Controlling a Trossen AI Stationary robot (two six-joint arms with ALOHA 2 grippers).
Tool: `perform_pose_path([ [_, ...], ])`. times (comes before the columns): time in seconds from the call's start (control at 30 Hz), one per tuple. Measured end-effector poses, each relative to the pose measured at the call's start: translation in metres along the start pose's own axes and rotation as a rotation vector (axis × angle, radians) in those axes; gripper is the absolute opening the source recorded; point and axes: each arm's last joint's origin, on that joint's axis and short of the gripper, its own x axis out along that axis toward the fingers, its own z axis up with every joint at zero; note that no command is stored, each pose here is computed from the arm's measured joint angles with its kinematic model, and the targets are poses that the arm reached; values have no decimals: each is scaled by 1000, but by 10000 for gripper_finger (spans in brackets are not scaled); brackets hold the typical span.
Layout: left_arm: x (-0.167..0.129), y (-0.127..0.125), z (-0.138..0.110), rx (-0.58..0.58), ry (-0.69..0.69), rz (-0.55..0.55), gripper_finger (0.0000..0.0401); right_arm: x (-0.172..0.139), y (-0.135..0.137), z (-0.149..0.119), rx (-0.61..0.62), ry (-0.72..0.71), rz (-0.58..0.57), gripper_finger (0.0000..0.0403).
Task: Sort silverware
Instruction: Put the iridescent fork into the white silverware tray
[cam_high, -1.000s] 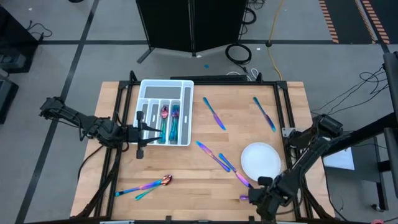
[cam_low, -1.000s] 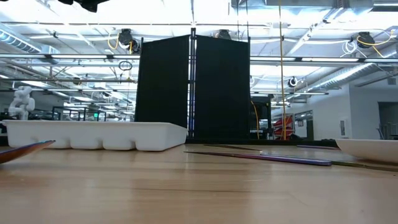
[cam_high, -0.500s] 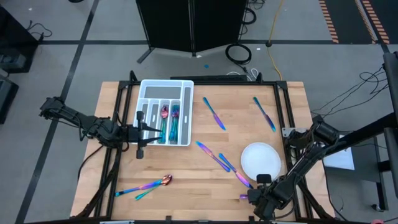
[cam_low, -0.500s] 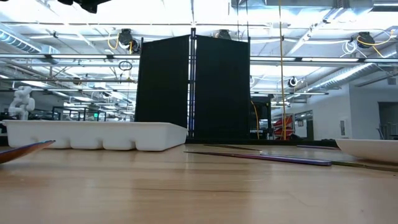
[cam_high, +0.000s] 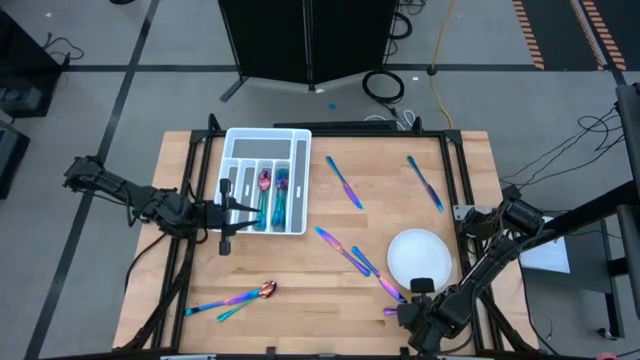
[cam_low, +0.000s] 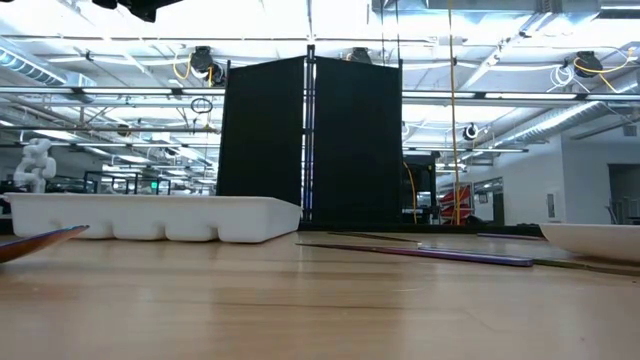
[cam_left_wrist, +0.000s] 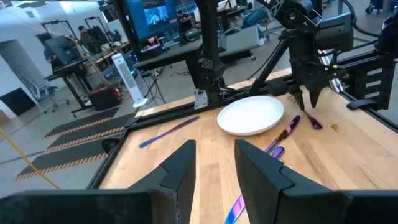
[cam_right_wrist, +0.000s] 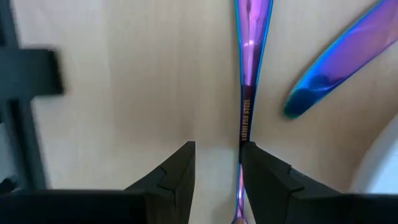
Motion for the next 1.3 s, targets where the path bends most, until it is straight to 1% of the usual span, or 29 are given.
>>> perform_pose_path([
  [0.1, 0, 0, 0, -1, 0, 0, 114, 0, -1, 0, 0, -19, -18, 118],
  [0.23, 0, 0, 0, -1, 0, 0, 114, 0, 0, 1, 1, -21, -9, 118],
  [0.47, 0, 0, 0, -1, 0, 0, 114, -13, 4, 4, 14, -9, 60, 118],
  [0.57, 0, 0, 0, -2, -1, 1, 114, -20, 7, 6, 16, -16, 72, 118],
  [0.7, 0, 0, 0, -2, -1, 1, 114, -23, 7, 7, 9, -11, 63, 118],
  [0.83, 0, 0, 0, -3, -1, 1, 114, -21, 4, 4, 10, 14, 24, 118],
  [1.0, 0, 0, 0, -3, -1, 1, 114, -17, 1, 2, 6, 9, -8, 118],
  [1.3, 0, 0, 0, -3, -1, 1, 114, -8, -3, -1, 6, 2, 1, 118],
])
